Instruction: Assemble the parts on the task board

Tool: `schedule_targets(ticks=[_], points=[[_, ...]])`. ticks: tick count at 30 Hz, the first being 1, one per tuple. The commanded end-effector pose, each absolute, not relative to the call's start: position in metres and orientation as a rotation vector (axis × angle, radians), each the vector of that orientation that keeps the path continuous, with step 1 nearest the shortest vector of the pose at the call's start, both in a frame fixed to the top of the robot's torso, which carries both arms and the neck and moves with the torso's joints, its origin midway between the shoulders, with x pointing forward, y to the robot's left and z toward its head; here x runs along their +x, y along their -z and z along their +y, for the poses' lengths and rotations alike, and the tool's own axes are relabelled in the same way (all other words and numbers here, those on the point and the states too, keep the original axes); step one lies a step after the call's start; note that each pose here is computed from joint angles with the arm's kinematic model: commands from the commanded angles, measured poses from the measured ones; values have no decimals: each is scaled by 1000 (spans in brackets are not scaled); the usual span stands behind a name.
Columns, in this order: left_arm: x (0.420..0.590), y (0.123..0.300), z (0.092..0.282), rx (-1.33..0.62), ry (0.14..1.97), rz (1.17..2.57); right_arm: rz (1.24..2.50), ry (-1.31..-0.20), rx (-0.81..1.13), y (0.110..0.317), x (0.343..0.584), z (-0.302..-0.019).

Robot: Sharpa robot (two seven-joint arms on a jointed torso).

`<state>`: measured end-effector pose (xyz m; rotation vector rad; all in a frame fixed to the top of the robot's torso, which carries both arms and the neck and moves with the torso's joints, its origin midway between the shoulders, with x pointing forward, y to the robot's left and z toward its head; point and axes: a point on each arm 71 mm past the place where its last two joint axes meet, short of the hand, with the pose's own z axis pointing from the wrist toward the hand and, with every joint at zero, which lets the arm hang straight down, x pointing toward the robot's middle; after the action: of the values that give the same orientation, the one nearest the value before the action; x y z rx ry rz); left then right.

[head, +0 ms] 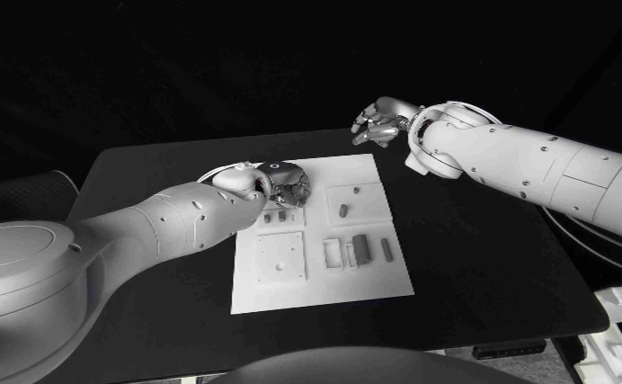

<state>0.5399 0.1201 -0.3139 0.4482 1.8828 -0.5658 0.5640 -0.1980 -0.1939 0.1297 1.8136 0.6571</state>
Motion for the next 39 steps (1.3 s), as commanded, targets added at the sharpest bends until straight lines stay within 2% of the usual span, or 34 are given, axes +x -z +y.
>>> schedule_targets(ticks=[1,39], points=[[539,315,118,465,568,1894,1817,-664,119,194,564,-197],[539,312,116,467,555,1848,1817,-665,120,194,564,-197]])
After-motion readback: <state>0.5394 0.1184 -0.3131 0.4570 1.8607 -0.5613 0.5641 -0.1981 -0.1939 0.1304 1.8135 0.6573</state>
